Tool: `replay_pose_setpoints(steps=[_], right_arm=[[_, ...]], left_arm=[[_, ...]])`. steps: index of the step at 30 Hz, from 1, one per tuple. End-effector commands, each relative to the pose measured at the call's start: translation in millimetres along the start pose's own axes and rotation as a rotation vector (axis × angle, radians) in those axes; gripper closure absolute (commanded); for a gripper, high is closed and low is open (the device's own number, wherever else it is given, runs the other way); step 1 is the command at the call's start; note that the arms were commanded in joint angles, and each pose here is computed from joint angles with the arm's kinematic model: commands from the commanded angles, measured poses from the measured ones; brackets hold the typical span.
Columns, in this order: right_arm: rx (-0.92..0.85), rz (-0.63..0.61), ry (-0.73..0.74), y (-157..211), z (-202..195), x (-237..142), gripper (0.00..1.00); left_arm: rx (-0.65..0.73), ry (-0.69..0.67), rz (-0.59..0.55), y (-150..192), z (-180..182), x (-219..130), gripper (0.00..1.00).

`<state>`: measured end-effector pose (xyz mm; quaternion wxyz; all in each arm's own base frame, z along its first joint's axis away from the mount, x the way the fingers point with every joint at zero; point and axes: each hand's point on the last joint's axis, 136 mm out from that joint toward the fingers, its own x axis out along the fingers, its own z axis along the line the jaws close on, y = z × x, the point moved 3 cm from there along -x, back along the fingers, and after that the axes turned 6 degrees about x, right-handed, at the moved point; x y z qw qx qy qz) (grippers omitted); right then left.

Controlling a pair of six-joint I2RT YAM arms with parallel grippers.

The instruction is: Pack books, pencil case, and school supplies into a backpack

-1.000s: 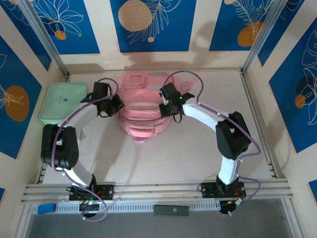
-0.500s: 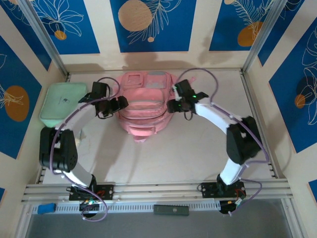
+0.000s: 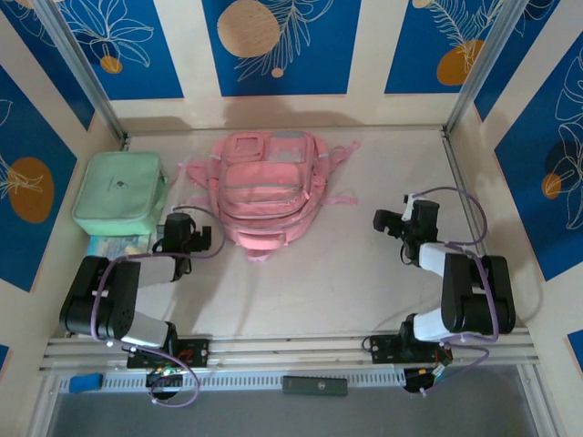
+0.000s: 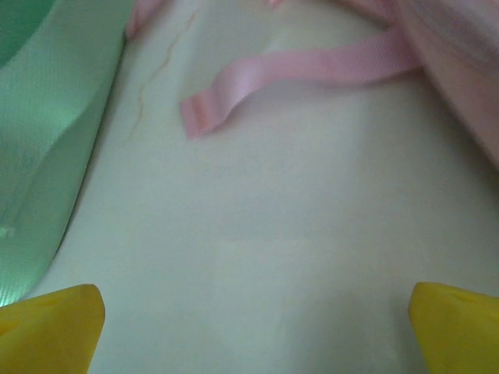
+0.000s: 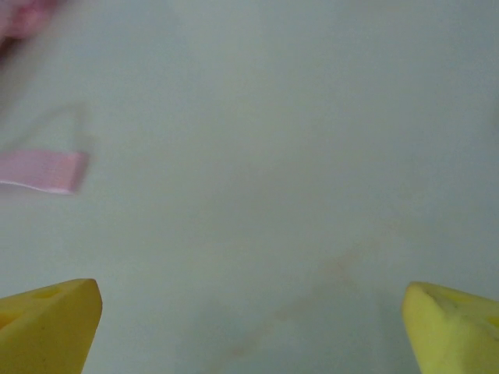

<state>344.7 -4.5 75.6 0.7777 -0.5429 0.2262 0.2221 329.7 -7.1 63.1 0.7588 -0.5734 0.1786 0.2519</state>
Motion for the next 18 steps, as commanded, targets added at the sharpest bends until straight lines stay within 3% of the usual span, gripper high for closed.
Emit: replay_pose_setpoints(steps=[1, 3, 5, 7, 18], right_arm=[[-0.212, -0.209, -0.24, -23.9, 50.8, 1.7, 0.01], [-0.167, -0.209, -0.149, -25.4, 38.6, 5.3, 0.01], [-0.183, -0.228, -0.13, -26.1, 40.5, 5.5, 0.01], [-0.183, -0.225, -0.137, -26.4, 41.2, 5.1, 0.01], [-0.176, -0.214, -0.157, -26.0, 41.4, 4.5, 0.01]], left_arm=[[-0.02, 0.021, -0.365, -59.6, 1.5, -12.5, 0.01], [0.016, 0.066, -0.412, -53.4, -9.0, -10.0, 0.01], [-0.022, 0.015, -0.364, -51.0, -0.7, -7.2, 0.01], [-0.05, -0.062, -0.309, -52.9, 9.5, 3.2, 0.01], [-0.064, -0.053, -0.306, -52.2, 11.6, 3.3, 0.01]])
